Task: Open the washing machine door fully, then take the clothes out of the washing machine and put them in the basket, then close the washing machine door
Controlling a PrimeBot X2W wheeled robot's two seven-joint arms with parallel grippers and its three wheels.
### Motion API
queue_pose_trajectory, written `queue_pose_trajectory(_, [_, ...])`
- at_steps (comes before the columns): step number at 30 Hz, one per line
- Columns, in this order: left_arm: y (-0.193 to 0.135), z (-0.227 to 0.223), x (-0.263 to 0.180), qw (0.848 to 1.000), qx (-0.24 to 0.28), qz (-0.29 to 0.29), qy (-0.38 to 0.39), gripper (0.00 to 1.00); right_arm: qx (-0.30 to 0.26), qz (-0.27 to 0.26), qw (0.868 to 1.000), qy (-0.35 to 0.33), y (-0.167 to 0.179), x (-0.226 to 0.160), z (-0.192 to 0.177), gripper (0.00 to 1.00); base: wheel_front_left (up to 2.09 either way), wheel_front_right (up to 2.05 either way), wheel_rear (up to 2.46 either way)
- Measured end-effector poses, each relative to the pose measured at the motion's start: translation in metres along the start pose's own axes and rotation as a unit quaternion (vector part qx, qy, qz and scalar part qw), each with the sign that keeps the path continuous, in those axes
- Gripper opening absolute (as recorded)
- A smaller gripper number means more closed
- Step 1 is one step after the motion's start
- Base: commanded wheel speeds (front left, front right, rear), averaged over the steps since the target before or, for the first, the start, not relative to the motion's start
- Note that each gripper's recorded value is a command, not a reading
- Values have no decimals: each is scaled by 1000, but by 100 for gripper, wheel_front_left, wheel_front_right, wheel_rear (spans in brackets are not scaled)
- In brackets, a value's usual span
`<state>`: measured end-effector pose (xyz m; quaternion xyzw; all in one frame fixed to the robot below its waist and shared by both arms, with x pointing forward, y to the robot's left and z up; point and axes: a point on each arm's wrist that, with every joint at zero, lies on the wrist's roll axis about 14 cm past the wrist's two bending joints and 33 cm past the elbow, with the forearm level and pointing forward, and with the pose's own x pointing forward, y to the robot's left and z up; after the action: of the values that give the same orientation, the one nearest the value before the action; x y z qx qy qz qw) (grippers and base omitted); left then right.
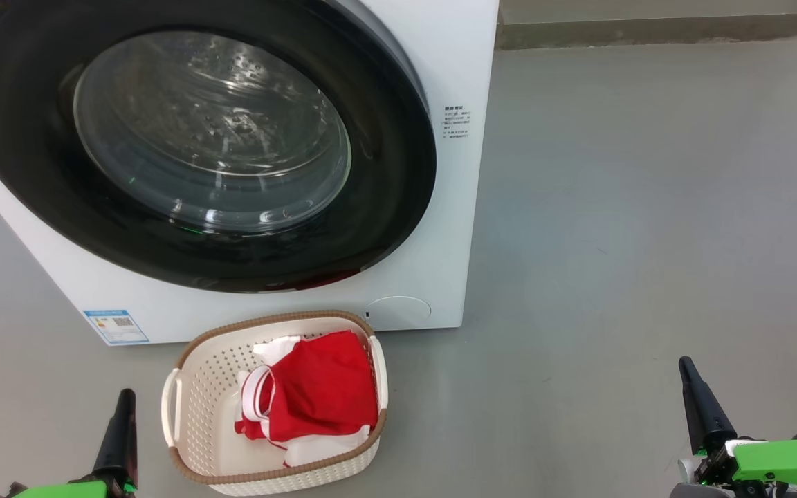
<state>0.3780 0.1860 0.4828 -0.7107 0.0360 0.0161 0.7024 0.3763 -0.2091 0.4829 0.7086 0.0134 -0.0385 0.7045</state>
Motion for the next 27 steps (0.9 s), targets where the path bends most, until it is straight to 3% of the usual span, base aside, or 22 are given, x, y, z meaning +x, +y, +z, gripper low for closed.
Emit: queue_pose_trajectory(27, [0,0,0,1000,0,0,0,0,0,0,1000,0,0,0,0,0,0,0,0])
